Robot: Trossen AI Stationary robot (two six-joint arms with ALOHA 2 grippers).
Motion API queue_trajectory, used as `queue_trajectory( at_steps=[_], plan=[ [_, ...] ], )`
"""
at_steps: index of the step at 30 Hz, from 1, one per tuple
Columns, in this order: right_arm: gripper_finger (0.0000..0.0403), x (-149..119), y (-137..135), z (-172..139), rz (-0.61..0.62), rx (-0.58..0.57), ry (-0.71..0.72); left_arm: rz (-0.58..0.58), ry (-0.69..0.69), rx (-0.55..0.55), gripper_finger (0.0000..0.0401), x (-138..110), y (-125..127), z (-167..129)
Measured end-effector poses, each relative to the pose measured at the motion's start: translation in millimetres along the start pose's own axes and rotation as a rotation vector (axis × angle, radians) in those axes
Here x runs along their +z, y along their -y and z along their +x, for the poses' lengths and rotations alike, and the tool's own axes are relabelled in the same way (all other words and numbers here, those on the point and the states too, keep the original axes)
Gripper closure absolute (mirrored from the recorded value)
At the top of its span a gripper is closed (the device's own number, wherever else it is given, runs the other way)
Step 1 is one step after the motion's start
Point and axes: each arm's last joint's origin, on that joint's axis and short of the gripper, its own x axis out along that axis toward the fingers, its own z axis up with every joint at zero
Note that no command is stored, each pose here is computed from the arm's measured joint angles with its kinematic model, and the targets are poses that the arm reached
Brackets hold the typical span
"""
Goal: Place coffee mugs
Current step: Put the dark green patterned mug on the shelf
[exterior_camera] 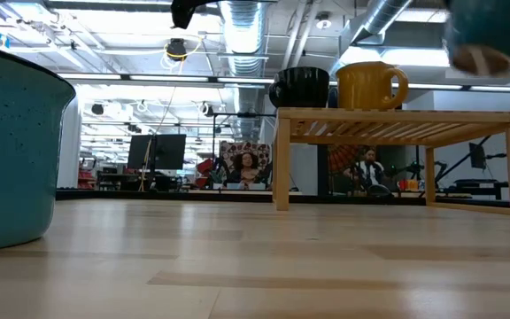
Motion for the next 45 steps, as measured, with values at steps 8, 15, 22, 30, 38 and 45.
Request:
queue_trajectory(
  at_steps=[8,15,22,30,38,45],
  plan=[
    [0.0342,10,-6,64,0.113,-0.147,-0.06,-0.003,0.0,0.0,0.0234,0,0,0],
    [0.0342,30,-21,100,0.121,-0.2,-0.036,-0.01,-0.002,-0.007,0.0234,0,0,0],
    [0.0342,50,-36,132,0.052,-0.217,-0.066,-0.012,-0.015,-0.023,0.0234,-1,1,0],
    [0.0342,68,-45,152,0.025,-0.155,-0.095,-0.015,-0.025,-0.02,0.0234,-2,0,0],
    [0.0279,71,-44,144,0.017,-0.111,-0.078,-0.014,-0.026,-0.019,0.0234,-2,0,0],
    [0.0245,78,-46,140,-0.019,-0.063,-0.043,0.011,-0.026,-0.019,0.0234,-2,0,0]
  ],
)
